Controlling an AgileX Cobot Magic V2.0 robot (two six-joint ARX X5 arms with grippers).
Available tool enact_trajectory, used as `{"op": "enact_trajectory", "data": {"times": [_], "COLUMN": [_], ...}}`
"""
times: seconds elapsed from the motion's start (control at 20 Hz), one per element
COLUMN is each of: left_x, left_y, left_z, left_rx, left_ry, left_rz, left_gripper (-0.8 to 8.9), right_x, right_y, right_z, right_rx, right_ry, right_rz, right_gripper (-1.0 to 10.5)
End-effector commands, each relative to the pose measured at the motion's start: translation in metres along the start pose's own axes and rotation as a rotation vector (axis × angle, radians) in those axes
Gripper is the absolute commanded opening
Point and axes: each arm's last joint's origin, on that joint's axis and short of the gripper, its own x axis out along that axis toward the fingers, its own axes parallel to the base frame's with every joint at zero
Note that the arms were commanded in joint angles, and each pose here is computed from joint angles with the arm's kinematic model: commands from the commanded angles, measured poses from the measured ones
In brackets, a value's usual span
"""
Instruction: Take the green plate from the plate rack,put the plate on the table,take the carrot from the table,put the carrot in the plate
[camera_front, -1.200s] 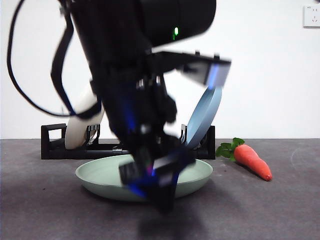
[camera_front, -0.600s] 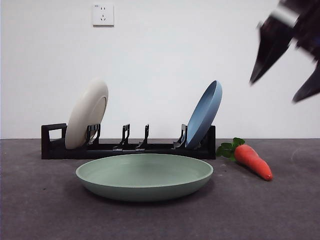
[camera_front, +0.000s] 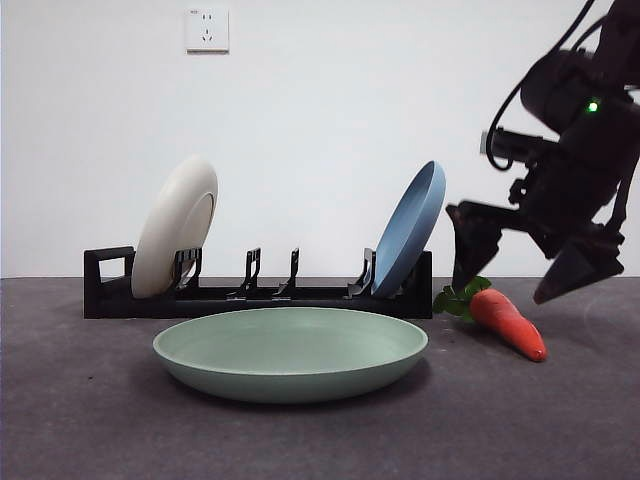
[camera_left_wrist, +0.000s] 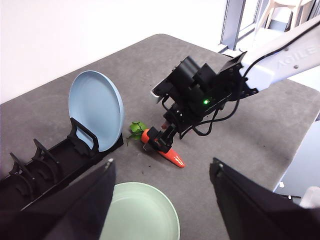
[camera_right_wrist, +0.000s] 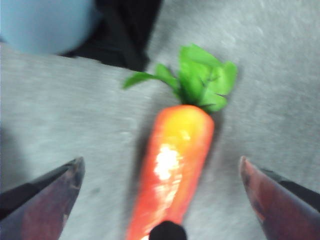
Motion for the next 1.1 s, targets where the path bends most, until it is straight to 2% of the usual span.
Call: {"op": "enact_trajectory", "data": {"times": [0.05, 0.25, 0.5, 0.7, 0.8, 1.1], "left_x": [0.000, 0.000, 0.000, 0.000, 0.000, 0.000], "left_y": [0.000, 0.000, 0.000, 0.000, 0.000, 0.000], "left_z": [-0.001, -0.002, -0.003, -0.003, -0.003, -0.003], "left_rx": [-0.006, -0.004, -0.001, 0.000, 0.000, 0.001], "left_ry": [0.004, 0.010, 0.019, 0.023, 0.024, 0.025], "left_rz": [-0.002, 0.002, 0.005, 0.006, 0.006, 0.006], "left_gripper": [3.23, 3.23, 3.23, 3.23, 3.23, 3.23], "right_x": [0.012, 0.022, 0.023, 0.023, 0.023, 0.011], "right_y": [-0.001, -0.003, -0.003, -0.003, -0.003, -0.001], "right_z": [-0.003, -0.007, -0.008, -0.009, -0.009, -0.005], "right_rx": [0.008, 0.017, 0.017, 0.035, 0.044, 0.044], "right_ry": [0.012, 0.024, 0.025, 0.033, 0.036, 0.035], "right_rz": [-0.008, -0.008, -0.003, 0.000, 0.001, 0.000], "right_gripper": [6.2, 4.9, 1.2, 0.8, -0.1, -0.1]}}
